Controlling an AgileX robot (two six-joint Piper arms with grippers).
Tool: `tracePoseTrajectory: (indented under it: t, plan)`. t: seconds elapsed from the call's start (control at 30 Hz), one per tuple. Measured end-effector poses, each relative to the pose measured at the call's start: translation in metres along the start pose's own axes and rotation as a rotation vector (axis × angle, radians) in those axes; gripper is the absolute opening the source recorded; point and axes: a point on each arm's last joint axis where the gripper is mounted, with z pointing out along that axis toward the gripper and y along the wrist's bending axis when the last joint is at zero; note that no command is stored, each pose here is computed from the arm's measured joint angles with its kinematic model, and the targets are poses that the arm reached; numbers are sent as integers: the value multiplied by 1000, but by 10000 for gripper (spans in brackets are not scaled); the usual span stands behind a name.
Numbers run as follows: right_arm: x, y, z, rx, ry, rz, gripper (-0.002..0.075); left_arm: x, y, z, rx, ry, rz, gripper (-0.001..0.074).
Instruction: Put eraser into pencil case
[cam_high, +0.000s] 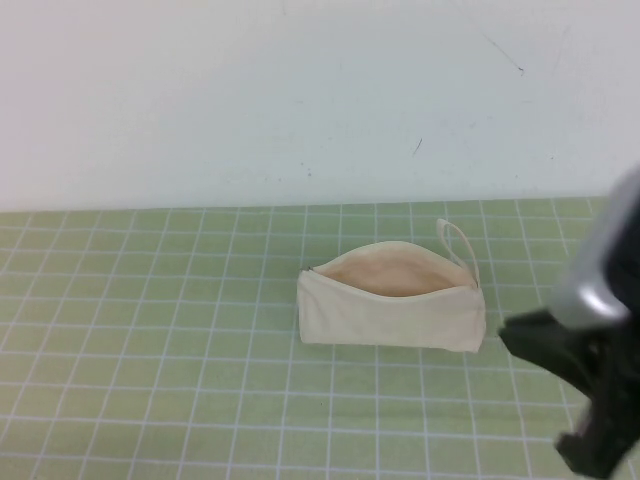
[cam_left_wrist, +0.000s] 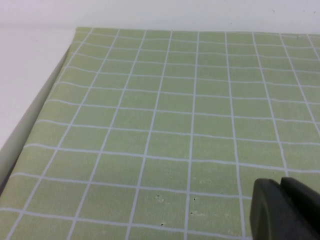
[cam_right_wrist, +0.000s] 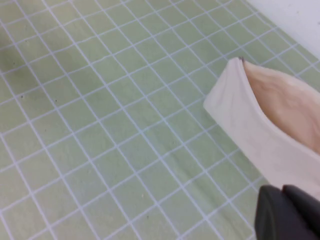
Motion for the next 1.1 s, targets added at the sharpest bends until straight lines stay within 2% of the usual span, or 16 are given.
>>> tracePoseTrajectory:
  t: [0.17,0.33,0.47,0.57,0.73,0.93,1.1]
  plan:
    - [33,7,-11,5,-37,-3,-1,0,0,0,0,0,0,-2]
    - [72,13,-11,-3,15,1,-1,0,0,0,0,0,0,-2]
    - [97,6,-26,70,-21,49,-1,0,0,0,0,0,0,-2]
    - [114,-4,-43,197,-90,101,-1,0,0,0,0,0,0,-2]
    - [143,-14,-78,499,-192,129,-1,0,0,0,0,0,0,-2]
    - [170,-4,-105,784,-297,168,-1,0,0,0,0,0,0,-2]
    - [183,3,-111,938,-327,205,-1,0,0,0,0,0,0,-2]
